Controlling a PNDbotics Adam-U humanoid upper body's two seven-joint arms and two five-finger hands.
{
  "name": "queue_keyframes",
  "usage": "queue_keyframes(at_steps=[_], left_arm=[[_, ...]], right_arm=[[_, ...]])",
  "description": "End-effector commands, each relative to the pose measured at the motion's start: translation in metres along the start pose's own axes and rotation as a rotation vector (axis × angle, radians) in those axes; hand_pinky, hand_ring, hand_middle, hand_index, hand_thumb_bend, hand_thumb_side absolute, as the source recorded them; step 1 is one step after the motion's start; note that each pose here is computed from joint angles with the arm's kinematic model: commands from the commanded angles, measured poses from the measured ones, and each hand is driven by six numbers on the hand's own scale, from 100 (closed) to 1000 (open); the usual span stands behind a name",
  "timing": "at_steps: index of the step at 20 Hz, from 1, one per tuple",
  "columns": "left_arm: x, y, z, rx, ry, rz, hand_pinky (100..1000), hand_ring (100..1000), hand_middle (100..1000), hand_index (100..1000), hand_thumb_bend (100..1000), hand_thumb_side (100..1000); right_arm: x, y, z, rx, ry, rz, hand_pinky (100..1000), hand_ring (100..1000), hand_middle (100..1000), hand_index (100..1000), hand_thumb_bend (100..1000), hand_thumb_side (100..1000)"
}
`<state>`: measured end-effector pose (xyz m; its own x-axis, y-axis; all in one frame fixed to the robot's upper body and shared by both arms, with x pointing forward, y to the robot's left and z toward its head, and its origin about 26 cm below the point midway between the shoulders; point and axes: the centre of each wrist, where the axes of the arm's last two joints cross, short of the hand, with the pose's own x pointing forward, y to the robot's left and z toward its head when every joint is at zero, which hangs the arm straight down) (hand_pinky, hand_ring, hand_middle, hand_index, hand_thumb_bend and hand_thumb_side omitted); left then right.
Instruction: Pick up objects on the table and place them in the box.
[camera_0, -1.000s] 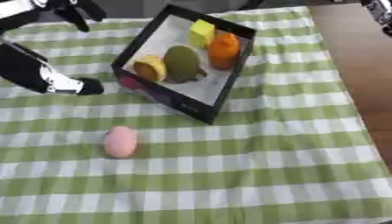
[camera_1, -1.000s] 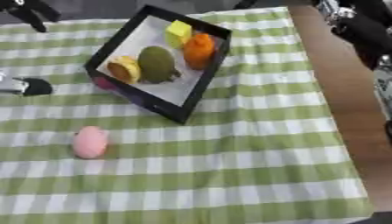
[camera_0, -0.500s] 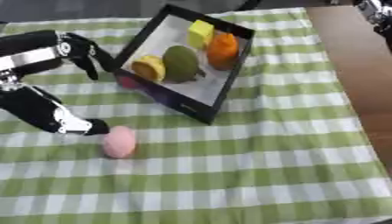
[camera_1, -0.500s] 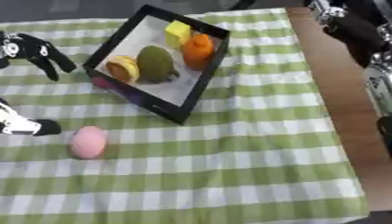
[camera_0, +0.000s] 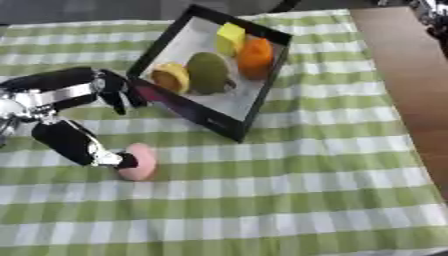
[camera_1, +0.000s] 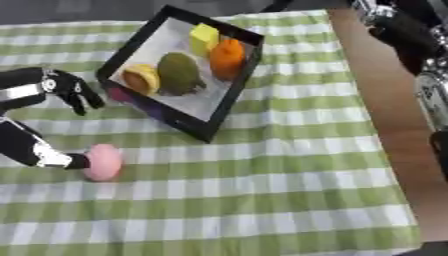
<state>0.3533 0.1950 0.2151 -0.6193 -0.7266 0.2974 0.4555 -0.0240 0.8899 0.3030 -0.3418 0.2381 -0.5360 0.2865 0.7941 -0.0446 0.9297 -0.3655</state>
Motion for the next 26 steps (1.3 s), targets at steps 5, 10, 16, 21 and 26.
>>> queue_keyframes(at_steps=[5, 10, 16, 21, 26], left_arm=[[-0.027, -0.017, -0.017, -0.016, 0.066, -0.047, 803, 714, 748, 817, 591, 259], [-0.044, -0.032, -0.023, -0.035, 0.104, -0.044, 828, 734, 724, 818, 609, 275], [-0.051, -0.038, -0.029, -0.011, 0.106, -0.039, 815, 714, 703, 803, 537, 237], [-0.039, -0.028, -0.028, 0.035, 0.05, -0.047, 799, 673, 648, 730, 327, 100], [-0.025, -0.014, -0.022, 0.028, 0.005, -0.062, 767, 629, 596, 656, 185, 100]], right_arm=[[0.007, -0.005, -0.003, -0.005, -0.022, 0.018, 996, 826, 716, 768, 143, 372], [0.007, -0.004, -0.004, -0.007, -0.024, 0.015, 996, 827, 716, 768, 143, 372], [0.006, -0.005, -0.003, -0.011, -0.023, 0.013, 996, 827, 717, 767, 141, 374], [0.006, -0.004, -0.003, -0.01, -0.02, 0.013, 997, 828, 718, 767, 139, 376], [0.005, -0.005, -0.003, -0.011, -0.016, 0.016, 997, 828, 718, 767, 137, 376]])
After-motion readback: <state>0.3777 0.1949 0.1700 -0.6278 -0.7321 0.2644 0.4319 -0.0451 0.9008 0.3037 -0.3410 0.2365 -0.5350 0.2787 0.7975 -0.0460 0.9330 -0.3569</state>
